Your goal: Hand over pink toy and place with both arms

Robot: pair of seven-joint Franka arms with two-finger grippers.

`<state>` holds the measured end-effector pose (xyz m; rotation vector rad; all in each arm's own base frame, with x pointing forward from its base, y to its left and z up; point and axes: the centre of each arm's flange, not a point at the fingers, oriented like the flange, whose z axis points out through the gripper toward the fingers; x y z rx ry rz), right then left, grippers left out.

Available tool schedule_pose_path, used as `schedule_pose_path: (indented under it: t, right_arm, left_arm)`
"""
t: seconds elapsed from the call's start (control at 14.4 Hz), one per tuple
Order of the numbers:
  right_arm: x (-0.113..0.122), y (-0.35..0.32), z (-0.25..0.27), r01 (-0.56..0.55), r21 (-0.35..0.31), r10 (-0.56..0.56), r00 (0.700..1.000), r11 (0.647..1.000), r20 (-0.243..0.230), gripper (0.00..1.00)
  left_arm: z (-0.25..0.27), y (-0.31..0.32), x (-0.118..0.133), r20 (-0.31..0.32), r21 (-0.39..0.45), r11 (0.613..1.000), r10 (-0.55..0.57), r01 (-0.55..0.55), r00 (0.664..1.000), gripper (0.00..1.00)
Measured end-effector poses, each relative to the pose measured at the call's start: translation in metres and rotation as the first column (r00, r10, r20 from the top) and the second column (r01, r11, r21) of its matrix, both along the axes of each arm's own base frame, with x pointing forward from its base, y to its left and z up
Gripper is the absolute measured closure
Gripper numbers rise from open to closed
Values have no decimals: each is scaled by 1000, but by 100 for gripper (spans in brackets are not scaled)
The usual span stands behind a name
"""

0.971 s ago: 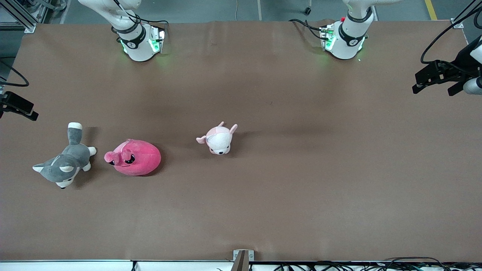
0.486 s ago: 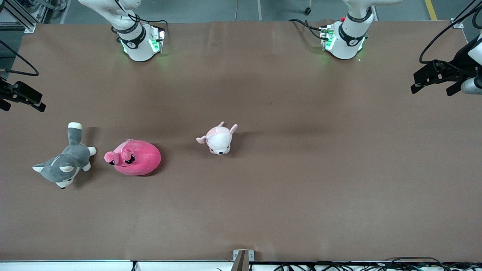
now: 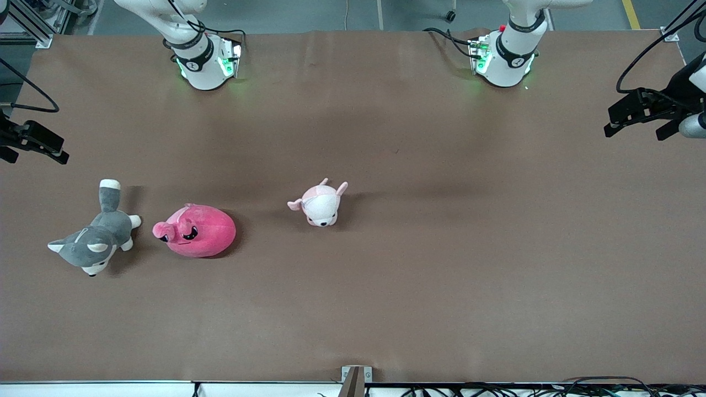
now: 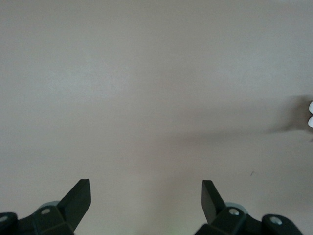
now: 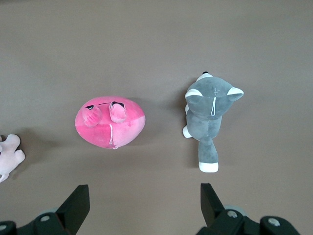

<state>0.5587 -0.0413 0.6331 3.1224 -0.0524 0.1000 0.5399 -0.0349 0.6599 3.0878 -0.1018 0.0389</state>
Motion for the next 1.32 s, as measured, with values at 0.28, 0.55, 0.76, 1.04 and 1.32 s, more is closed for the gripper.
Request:
schedule_pose_path:
  t: [0.28,0.55,0.76,1.04,1.32]
  right_arm:
    - [0,0,0,0,0,0,1000,1000,3,0]
    - [0,-1,-1,0,0,0,1000,1000,1,0]
    - [0,-1,-4,1,0,-1,1000,1000,-6,0]
    - [0,-2,-6,3,1,-3,1000,1000,-8,0]
    - [0,-2,-6,3,1,-3,1000,1000,-9,0]
  left_arm:
    - [0,2,0,0,0,1000,3,-3,1000,0]
    - [0,6,0,0,0,1000,12,-12,1000,0]
    - [0,7,0,0,0,1000,12,-12,1000,0]
    - [0,7,0,0,0,1000,12,-12,1000,0]
    - [0,7,0,0,0,1000,12,-12,1000,0]
